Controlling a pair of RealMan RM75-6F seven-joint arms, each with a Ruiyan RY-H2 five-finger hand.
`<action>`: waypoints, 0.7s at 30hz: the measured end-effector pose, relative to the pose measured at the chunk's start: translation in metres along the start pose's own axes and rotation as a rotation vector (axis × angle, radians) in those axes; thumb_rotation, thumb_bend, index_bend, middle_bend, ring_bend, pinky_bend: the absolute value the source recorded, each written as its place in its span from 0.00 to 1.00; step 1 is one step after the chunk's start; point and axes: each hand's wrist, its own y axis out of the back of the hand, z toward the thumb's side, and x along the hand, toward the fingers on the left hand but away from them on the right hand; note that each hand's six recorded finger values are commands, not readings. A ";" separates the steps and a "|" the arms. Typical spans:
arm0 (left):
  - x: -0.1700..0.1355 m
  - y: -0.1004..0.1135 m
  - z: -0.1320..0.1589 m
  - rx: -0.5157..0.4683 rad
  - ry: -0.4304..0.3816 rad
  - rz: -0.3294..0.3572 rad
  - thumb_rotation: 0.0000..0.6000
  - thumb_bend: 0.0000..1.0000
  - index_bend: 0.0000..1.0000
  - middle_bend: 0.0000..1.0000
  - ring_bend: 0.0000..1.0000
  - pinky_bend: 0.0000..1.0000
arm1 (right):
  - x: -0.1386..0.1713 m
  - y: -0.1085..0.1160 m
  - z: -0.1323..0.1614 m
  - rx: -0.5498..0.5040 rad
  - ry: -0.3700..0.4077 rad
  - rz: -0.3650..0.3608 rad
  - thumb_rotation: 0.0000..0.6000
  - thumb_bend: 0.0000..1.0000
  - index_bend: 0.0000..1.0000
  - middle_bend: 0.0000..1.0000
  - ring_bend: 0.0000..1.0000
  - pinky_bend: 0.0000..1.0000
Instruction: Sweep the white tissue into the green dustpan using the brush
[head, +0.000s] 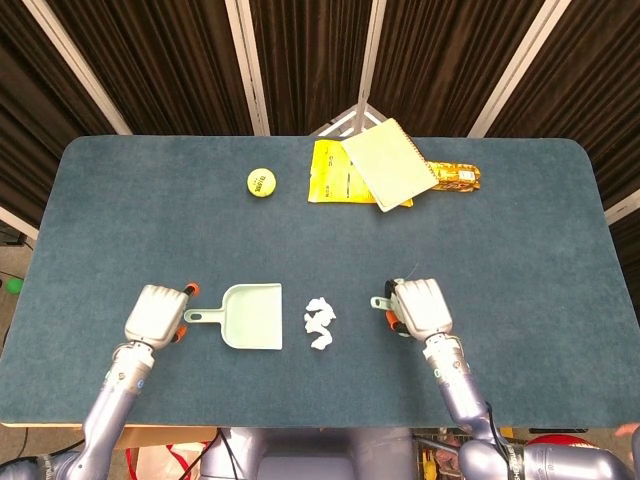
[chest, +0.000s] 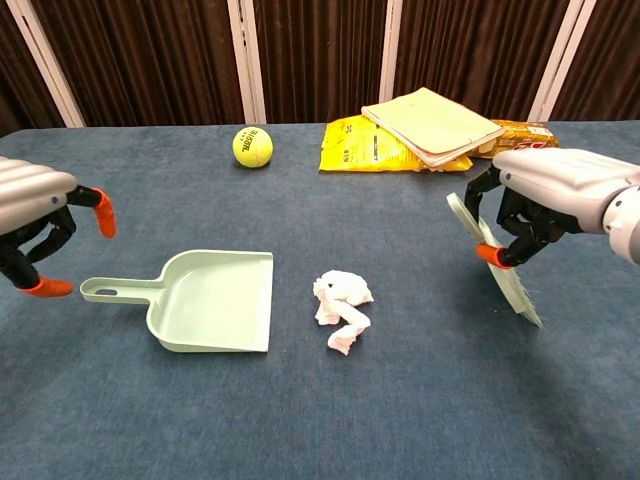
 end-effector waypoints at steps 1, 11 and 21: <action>0.001 -0.001 0.001 0.005 0.001 -0.003 1.00 0.36 0.49 0.98 0.98 1.00 | 0.000 0.000 0.001 -0.002 0.000 0.001 1.00 0.44 0.74 0.93 0.93 0.85; 0.010 -0.012 0.003 -0.002 0.052 -0.059 1.00 0.36 0.47 1.00 1.00 1.00 | 0.002 -0.003 0.002 -0.002 0.003 0.001 1.00 0.44 0.74 0.93 0.93 0.85; 0.017 -0.018 0.000 -0.022 0.093 -0.097 1.00 0.35 0.40 1.00 1.00 1.00 | 0.001 -0.005 0.004 0.001 0.006 0.005 1.00 0.44 0.74 0.93 0.93 0.85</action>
